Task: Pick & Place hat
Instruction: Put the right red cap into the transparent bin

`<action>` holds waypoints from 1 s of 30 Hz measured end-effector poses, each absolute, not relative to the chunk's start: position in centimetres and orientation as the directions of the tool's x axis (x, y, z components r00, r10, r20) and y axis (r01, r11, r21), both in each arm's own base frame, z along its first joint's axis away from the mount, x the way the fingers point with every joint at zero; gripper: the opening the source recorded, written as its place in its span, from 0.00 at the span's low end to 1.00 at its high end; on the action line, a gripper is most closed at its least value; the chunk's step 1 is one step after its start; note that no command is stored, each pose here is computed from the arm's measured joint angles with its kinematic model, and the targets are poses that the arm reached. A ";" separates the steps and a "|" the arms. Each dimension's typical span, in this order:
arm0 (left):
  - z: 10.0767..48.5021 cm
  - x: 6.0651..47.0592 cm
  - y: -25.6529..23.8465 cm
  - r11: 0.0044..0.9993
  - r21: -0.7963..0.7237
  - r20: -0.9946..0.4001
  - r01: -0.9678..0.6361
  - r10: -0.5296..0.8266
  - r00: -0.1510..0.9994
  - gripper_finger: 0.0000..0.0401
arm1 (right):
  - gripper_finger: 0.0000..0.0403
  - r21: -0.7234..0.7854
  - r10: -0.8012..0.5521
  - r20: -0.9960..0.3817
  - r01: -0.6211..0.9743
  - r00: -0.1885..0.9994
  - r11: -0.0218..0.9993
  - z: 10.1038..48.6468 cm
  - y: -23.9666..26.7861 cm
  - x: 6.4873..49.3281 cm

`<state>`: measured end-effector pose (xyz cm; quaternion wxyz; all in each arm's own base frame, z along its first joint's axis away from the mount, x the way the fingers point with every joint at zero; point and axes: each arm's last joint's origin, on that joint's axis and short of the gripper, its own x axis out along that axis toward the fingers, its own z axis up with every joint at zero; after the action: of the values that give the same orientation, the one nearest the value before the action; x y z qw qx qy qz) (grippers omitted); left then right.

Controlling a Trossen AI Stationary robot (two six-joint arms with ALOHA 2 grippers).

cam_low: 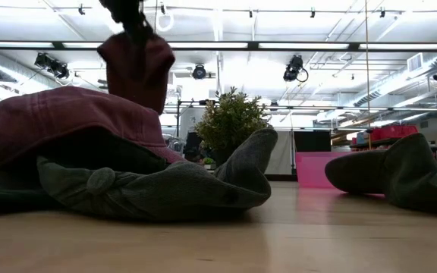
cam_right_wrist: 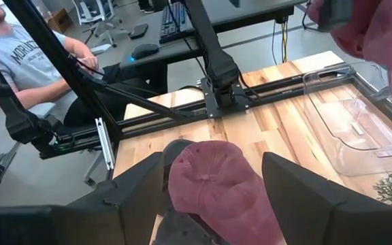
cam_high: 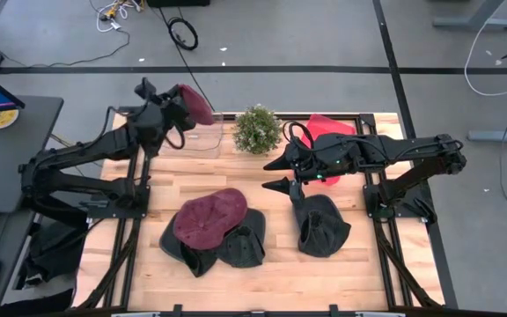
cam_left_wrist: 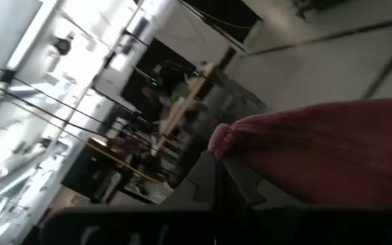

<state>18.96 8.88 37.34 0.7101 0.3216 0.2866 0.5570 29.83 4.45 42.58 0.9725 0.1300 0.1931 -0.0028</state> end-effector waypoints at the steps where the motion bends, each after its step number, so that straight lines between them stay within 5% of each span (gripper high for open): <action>1: 37.1 18.9 9.3 0.188 0.775 -0.065 -0.603 0.973 0.220 0.01 | 0.62 0.249 0.045 -0.377 0.055 0.925 0.967 42.6 4.4 29.8; 6: 36.3 18.0 11.1 0.249 0.765 -0.136 -0.594 0.964 0.228 0.01 | 0.62 0.242 0.045 -0.377 0.051 0.925 0.969 42.6 4.4 29.8; 16: 34.0 15.6 13.3 0.229 0.597 -0.305 -0.768 0.951 0.047 0.01 | 0.62 0.240 0.044 -0.377 0.052 0.925 0.969 42.6 4.4 29.8; 30: 32.2 15.5 16.4 0.360 0.363 -0.464 -0.859 0.869 0.169 0.01 | 0.62 0.223 0.023 -0.376 0.066 0.926 0.973 42.6 4.4 29.8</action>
<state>15.50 16.41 32.15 0.7643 0.0081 0.3098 0.5655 29.83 4.39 42.58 0.9745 0.1165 0.1914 -0.0111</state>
